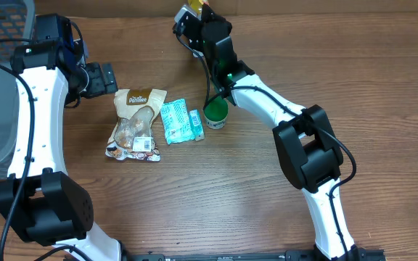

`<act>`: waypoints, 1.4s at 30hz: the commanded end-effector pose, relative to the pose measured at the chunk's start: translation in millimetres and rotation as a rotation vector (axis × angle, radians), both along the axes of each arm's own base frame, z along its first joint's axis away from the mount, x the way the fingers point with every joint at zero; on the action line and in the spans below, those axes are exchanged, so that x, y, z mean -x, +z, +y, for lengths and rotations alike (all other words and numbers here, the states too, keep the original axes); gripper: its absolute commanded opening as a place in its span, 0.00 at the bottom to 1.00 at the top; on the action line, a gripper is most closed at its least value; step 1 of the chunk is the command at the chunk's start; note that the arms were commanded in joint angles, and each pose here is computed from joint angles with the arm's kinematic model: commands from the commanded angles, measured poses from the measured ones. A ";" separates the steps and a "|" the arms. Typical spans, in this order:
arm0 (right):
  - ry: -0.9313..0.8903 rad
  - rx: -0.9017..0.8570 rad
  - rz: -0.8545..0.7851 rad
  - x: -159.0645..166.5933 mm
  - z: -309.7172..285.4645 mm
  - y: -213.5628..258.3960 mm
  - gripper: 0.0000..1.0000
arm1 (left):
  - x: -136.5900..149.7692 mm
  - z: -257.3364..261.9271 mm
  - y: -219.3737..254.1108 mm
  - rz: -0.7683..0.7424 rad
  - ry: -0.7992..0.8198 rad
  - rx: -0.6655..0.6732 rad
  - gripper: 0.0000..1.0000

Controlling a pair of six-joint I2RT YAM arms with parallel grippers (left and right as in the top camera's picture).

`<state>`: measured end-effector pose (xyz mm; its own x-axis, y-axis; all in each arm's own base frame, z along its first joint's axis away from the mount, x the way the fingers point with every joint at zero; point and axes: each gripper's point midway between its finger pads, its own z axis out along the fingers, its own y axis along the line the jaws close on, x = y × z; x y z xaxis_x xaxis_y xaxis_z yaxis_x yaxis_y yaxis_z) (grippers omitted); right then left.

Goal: Scan the item barcode
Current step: 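Raise the yellow bottle and hold it in front of the scanner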

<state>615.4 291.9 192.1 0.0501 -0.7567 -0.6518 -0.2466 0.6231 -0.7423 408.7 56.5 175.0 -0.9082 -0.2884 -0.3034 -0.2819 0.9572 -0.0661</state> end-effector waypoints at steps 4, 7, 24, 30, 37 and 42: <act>0.022 0.080 -0.007 -12.5 -3.5 -26.5 0.04 | -2.9 -1.3 16.9 -0.048 0.006 0.000 1.00; 0.021 0.067 -0.032 -14.9 -2.2 -27.9 0.04 | -2.9 -1.3 16.9 -0.048 0.006 0.000 1.00; 0.014 0.003 -0.075 -16.8 -1.3 -16.6 0.04 | -2.9 -1.3 16.9 -0.048 0.006 0.000 1.00; -0.085 -0.205 -0.167 -17.4 -19.0 35.1 0.03 | -2.9 -1.3 16.9 -0.048 0.006 0.000 0.99; -0.107 -0.466 -0.100 16.1 -55.1 147.2 0.04 | -2.9 -1.0 16.9 -0.048 0.007 0.000 1.00; -0.265 -0.593 0.095 48.4 -126.8 167.0 0.04 | -2.9 -1.0 16.9 -0.048 0.007 0.000 0.99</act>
<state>592.0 228.1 263.5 -0.1738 -0.4973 -0.8500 -0.2271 0.8601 -0.4568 408.4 56.5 175.0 -0.9085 -0.2885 -0.3023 -0.2820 0.9572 -0.0659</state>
